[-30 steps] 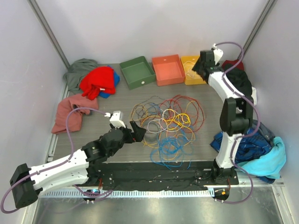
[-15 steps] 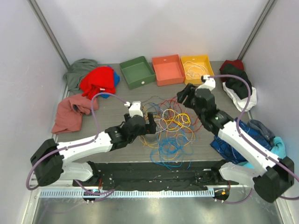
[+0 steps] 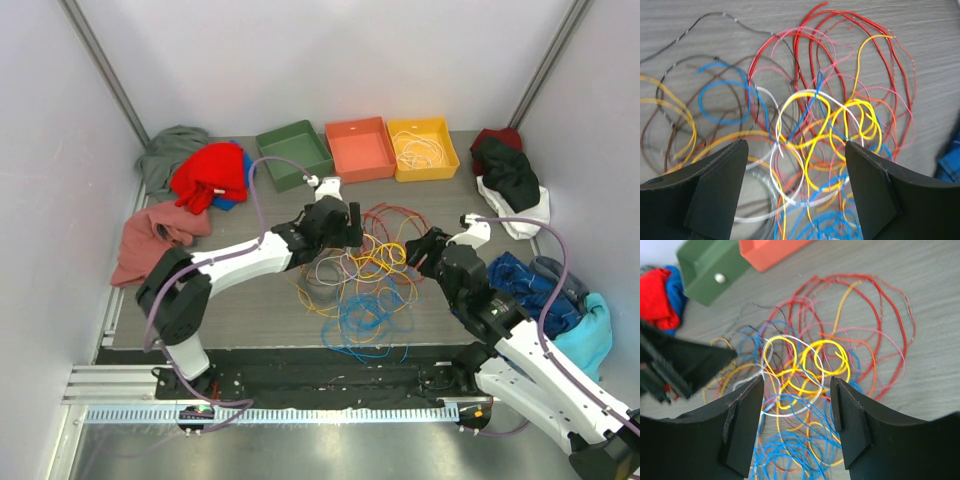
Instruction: Untangle the cables
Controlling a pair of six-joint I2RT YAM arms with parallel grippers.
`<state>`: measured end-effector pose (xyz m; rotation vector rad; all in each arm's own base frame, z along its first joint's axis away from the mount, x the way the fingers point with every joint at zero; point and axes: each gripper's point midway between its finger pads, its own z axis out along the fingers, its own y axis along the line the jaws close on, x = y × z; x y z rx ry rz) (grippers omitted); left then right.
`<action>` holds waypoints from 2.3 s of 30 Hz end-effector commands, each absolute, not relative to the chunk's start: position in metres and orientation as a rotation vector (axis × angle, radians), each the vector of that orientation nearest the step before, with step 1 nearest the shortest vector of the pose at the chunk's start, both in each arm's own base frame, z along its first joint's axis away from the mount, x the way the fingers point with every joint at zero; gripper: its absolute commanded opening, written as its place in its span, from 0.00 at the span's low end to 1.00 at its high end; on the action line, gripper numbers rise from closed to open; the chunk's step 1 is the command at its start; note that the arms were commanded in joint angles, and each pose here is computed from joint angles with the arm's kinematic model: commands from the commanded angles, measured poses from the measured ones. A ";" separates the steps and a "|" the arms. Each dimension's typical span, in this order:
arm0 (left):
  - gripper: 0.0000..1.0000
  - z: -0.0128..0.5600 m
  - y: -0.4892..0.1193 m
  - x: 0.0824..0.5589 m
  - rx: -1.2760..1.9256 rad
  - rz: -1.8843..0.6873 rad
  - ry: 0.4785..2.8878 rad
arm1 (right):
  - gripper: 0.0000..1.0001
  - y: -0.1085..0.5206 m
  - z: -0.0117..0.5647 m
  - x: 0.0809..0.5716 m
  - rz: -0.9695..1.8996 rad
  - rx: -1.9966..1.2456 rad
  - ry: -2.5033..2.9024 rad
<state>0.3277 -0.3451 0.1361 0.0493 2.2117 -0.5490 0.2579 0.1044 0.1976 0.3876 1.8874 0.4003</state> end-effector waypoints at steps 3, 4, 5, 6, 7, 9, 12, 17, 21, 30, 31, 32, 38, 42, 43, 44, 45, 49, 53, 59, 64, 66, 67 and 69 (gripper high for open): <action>0.81 0.127 -0.367 0.353 0.216 -0.500 2.211 | 0.63 0.106 0.188 0.254 0.419 0.407 1.907; 0.81 0.124 -0.367 0.357 0.211 -0.489 2.213 | 0.63 0.109 0.190 0.254 0.434 0.396 1.910; 0.80 0.113 -0.366 0.363 0.205 -0.483 2.234 | 0.63 0.110 0.192 0.254 0.440 0.390 1.913; 0.79 0.111 -0.367 0.367 0.202 -0.490 2.236 | 0.63 0.112 0.197 0.254 0.449 0.380 1.911; 0.77 0.106 -0.367 0.370 0.195 -0.489 2.248 | 0.63 0.115 0.199 0.255 0.458 0.370 1.916; 0.73 0.097 -0.366 0.378 0.183 -0.489 2.269 | 0.63 0.115 0.205 0.255 0.455 0.362 1.913; 0.64 0.087 -0.366 0.387 0.182 -0.488 2.290 | 0.63 0.112 0.209 0.256 0.443 0.361 1.902; 0.15 0.084 -0.366 0.396 0.183 -0.517 2.298 | 0.62 0.107 0.209 0.256 0.419 0.371 1.891; 0.00 0.117 -0.357 0.391 0.189 -0.531 2.235 | 0.62 0.103 0.213 0.254 0.420 0.386 1.866; 0.00 0.297 -0.284 0.340 0.136 -0.588 1.896 | 0.61 0.107 0.209 0.252 0.441 0.358 1.875; 0.00 0.336 -0.271 0.332 0.107 -0.605 1.818 | 0.62 0.110 0.208 0.252 0.453 0.348 1.881; 0.00 0.355 -0.263 0.327 0.103 -0.609 1.781 | 0.62 0.113 0.204 0.252 0.463 0.339 1.891; 0.00 0.448 -0.227 0.294 0.105 -0.617 1.644 | 0.63 0.132 0.193 0.247 0.575 0.309 1.931; 0.00 0.487 -0.210 0.283 0.115 -0.594 1.576 | 0.62 0.136 0.190 0.243 0.606 0.307 1.939; 0.00 0.488 -0.207 0.281 0.121 -0.579 1.584 | 0.61 0.136 0.191 0.242 0.615 0.311 1.937; 0.00 0.488 -0.205 0.282 0.129 -0.556 1.585 | 0.61 0.135 0.190 0.241 0.615 0.310 1.939; 0.00 0.489 -0.201 0.285 0.117 -0.532 1.589 | 0.61 0.135 0.189 0.240 0.614 0.311 1.941; 0.00 0.461 -0.198 0.300 0.092 -0.439 1.652 | 0.61 0.130 0.196 0.238 0.613 0.320 1.918; 0.00 0.410 -0.206 0.329 0.095 -0.361 1.799 | 0.61 0.128 0.203 0.236 0.604 0.306 1.914; 0.00 0.355 -0.198 0.401 -0.050 -0.363 1.902 | 0.61 0.130 0.217 0.235 0.614 0.294 1.907; 0.00 0.356 -0.200 0.457 -0.083 -0.342 1.880 | 0.61 0.134 0.233 0.239 0.616 0.257 1.895; 0.00 0.356 -0.208 0.481 -0.081 -0.341 1.876 | 0.61 0.135 0.242 0.241 0.614 0.246 1.884; 0.00 0.354 -0.204 0.492 -0.090 -0.327 1.877 | 0.61 0.136 0.241 0.244 0.600 0.231 1.893; 0.00 0.351 -0.203 0.516 -0.108 -0.328 1.873 | 0.61 0.136 0.251 0.246 0.596 0.222 1.879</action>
